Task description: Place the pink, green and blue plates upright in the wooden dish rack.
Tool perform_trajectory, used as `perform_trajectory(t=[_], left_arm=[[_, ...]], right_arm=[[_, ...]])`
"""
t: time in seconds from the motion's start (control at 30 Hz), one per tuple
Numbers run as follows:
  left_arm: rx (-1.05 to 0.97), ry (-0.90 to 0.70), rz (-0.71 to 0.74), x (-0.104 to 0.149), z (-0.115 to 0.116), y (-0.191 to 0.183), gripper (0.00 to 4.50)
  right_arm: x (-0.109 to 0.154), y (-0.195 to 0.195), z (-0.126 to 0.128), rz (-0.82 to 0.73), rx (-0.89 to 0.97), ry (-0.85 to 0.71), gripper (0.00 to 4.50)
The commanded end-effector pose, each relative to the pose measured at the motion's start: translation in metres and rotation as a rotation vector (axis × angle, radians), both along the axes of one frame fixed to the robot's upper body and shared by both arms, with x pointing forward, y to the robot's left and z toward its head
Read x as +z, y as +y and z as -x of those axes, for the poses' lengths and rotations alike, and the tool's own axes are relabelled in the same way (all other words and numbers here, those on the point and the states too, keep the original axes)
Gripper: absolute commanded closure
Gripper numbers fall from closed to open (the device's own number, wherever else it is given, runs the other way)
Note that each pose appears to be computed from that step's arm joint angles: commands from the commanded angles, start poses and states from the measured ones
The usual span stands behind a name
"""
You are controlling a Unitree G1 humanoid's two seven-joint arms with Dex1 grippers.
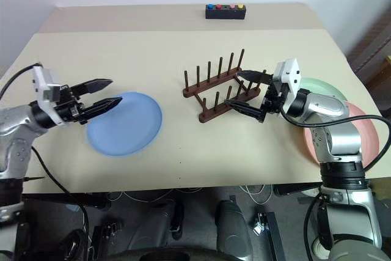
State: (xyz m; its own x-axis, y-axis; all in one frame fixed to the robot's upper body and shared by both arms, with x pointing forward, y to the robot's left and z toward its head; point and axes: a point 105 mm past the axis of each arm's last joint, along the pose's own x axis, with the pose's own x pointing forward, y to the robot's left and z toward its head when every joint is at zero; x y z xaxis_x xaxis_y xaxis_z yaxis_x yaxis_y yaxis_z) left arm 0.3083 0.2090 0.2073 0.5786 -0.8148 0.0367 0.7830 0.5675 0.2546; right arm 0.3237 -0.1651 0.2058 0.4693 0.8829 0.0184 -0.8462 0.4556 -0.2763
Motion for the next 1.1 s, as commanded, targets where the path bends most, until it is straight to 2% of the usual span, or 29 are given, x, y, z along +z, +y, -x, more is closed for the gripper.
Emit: perform_trajectory(t=[0.03, 0.27, 0.43, 0.53, 0.63, 0.9, 1.0, 1.03, 1.1], left_arm=[[-0.034, -0.044, -0.005, 0.014, 0.003, -0.007, 1.45], [-0.087, -0.010, -0.013, 0.009, 0.002, -0.025, 1.45], [-0.096, 0.256, -0.079, -0.024, -0.007, -0.066, 1.45], [-0.105, 0.272, -0.088, -0.032, -0.005, -0.086, 1.45], [-0.048, 0.240, -0.172, -0.042, -0.014, -0.091, 1.45], [-0.109, 0.318, -0.104, -0.048, -0.027, -0.124, 1.45], [-0.113, 0.343, -0.057, -0.046, -0.031, -0.134, 0.61], [-0.118, 0.346, -0.063, -0.048, -0.031, -0.137, 0.13], [-0.124, 0.342, -0.079, -0.051, -0.029, -0.142, 0.05]], right_arm=[[0.012, 0.001, 0.002, -0.001, 0.005, -0.063, 0.03], [0.015, 0.004, -0.001, -0.021, -0.014, -0.090, 0.03], [0.016, 0.002, -0.004, -0.016, -0.026, -0.103, 0.03], [0.015, 0.002, -0.004, -0.018, -0.037, -0.109, 0.03], [0.013, 0.004, -0.002, -0.025, -0.036, -0.111, 0.03], [0.015, 0.005, -0.001, -0.032, -0.054, -0.136, 0.03], [0.015, 0.002, 0.000, -0.030, -0.069, -0.139, 0.00], [0.015, 0.002, 0.001, -0.030, -0.071, -0.140, 0.00], [0.015, 0.002, 0.002, -0.033, -0.074, -0.142, 0.00]])
